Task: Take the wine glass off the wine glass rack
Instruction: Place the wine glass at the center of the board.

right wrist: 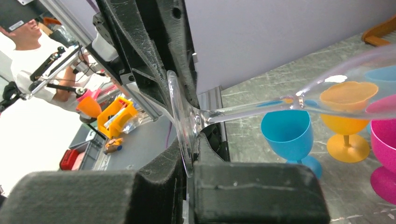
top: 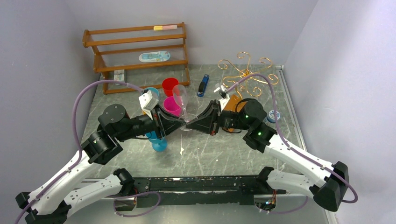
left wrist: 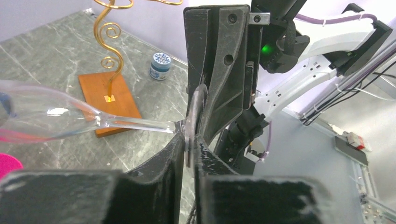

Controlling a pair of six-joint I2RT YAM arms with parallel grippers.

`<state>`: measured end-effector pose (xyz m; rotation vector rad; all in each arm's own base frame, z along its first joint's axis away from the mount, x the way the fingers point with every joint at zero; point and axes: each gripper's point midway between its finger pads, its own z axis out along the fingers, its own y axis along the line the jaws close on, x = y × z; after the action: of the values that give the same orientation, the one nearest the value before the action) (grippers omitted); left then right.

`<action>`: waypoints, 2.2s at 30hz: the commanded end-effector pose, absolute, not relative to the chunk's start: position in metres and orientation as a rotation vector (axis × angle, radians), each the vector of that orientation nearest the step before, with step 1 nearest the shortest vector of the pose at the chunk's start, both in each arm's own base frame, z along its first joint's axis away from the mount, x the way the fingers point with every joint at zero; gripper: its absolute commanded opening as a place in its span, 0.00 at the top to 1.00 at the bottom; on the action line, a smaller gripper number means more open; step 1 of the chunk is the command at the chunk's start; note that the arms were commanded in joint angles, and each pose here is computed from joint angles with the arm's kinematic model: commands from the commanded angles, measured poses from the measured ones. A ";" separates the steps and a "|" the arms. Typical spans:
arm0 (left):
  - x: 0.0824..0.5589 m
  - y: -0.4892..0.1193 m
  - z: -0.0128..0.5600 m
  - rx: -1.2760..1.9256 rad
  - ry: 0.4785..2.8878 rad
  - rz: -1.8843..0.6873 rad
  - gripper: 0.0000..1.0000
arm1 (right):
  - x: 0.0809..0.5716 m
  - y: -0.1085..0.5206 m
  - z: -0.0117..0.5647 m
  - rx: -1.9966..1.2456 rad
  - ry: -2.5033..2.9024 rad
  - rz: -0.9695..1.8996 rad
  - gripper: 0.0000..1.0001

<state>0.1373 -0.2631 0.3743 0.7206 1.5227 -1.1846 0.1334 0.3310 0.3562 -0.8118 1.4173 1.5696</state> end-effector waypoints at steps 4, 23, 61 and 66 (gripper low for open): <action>0.138 -0.262 0.372 0.790 1.561 -1.130 0.28 | 0.122 0.325 0.372 -0.921 1.282 1.493 1.00; 0.161 -0.237 0.387 0.701 1.594 -0.924 0.04 | 0.131 0.283 0.251 -1.559 0.868 0.667 1.00; 0.192 -0.285 0.340 1.242 1.830 -1.168 0.27 | 0.102 0.257 0.214 -1.649 0.747 0.626 1.00; 0.187 -0.286 0.326 1.264 1.843 -1.273 0.36 | 0.101 0.256 0.219 -1.622 0.736 0.620 1.00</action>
<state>0.2006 -0.2821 0.3310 1.2154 1.8655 -1.1166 0.1010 0.2529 0.2007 -1.6692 0.8228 0.6521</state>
